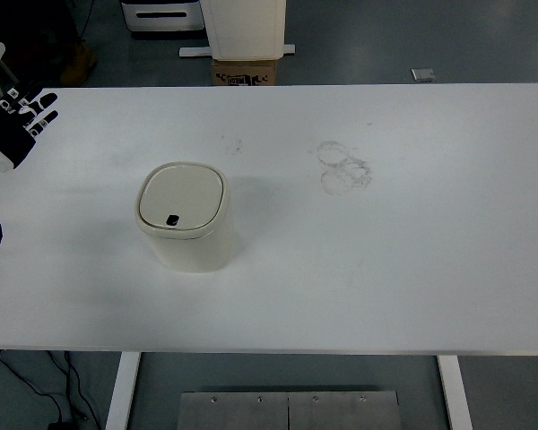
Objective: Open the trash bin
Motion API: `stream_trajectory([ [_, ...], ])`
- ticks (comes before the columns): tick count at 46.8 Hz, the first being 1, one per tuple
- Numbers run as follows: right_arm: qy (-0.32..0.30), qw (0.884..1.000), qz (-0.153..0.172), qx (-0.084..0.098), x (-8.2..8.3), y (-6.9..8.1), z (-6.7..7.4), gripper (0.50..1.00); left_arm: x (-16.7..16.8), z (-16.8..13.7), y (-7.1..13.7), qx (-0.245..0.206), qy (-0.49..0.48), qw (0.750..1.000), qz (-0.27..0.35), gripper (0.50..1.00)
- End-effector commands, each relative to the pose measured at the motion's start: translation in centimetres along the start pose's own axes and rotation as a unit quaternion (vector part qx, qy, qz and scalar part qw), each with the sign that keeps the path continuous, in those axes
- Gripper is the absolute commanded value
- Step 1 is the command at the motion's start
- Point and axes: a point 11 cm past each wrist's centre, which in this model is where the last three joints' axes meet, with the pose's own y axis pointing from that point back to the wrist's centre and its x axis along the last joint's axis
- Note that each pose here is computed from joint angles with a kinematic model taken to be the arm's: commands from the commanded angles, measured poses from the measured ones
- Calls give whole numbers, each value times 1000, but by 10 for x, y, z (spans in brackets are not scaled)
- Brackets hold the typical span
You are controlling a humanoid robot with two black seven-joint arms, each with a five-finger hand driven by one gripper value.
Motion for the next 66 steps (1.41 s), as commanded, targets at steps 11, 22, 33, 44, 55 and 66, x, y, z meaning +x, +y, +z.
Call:
stream_trajectory([
  [11, 0, 1000, 0, 0, 0, 0, 0, 991, 1, 11, 0, -1, -19, 1000, 0, 1000],
  [22, 0, 1000, 0, 0, 0, 0, 0, 991, -31, 18, -12, 26, -81, 996, -35, 1000],
  [33, 0, 1000, 0, 0, 0, 0, 0, 991, -71, 25, -20, 70, -198, 976, -64, 1000],
  [44, 0, 1000, 0, 0, 0, 0, 0, 991, -109, 33, -11, 99, -257, 953, -126, 1000],
  [55, 0, 1000, 0, 0, 0, 0, 0, 991, -122, 30, 5, 146, -319, 923, -160, 1000],
  [66, 0, 1000, 0, 0, 0, 0, 0, 991, -137, 36, 12, 169, -361, 897, -191, 1000],
])
